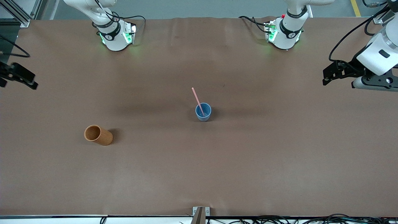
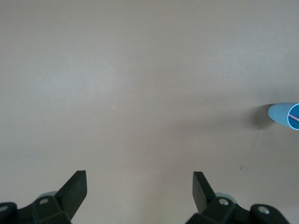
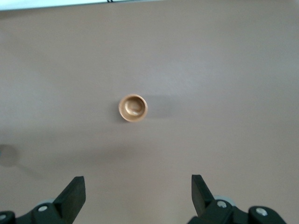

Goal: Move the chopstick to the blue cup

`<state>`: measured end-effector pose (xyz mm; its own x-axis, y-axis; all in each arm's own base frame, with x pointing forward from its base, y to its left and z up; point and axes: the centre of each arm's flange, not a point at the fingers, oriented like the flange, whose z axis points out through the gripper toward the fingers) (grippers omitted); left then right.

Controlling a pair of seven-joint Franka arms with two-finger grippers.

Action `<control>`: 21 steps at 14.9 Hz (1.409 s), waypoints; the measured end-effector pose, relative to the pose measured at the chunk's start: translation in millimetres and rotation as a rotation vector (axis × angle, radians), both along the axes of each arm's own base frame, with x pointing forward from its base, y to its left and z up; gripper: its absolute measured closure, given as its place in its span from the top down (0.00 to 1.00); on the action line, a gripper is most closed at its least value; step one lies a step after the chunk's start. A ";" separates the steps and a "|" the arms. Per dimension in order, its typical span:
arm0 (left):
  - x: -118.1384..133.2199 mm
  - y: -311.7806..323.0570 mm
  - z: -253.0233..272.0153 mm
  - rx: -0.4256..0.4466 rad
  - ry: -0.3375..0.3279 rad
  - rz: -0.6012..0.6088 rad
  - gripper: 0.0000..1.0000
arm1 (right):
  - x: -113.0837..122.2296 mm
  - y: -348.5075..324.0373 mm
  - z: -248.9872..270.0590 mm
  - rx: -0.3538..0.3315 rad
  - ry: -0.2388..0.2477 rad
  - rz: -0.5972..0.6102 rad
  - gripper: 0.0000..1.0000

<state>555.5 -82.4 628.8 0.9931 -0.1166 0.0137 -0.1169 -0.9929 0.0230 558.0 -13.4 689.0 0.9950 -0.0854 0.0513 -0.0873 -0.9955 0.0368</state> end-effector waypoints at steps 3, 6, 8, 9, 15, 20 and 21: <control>2.7 -0.3 -4.7 0.001 0.007 0.000 1.00 | -16.5 -4.3 0.2 0.001 0.018 0.002 1.00; 3.0 -0.3 -4.5 0.001 0.006 0.000 1.00 | -20.6 2.3 -7.3 0.001 0.038 0.016 1.00; 3.0 -0.3 -3.9 0.000 0.005 0.000 1.00 | -20.3 3.1 -10.0 0.001 0.044 0.044 1.00; 3.0 -0.4 -3.7 0.000 0.005 0.000 1.00 | -20.3 1.9 -10.2 0.000 0.045 0.061 1.00; 3.0 -0.3 -2.7 0.000 0.002 0.000 1.00 | -20.7 -11.1 -10.8 0.023 0.046 0.074 0.99; 3.1 -0.4 -2.3 0.000 0.002 0.000 1.00 | -20.9 -15.6 -11.5 0.057 0.045 0.066 1.00; 3.1 -0.4 -2.3 0.000 0.002 0.000 1.00 | -21.0 -15.6 -11.7 0.058 0.046 0.067 1.00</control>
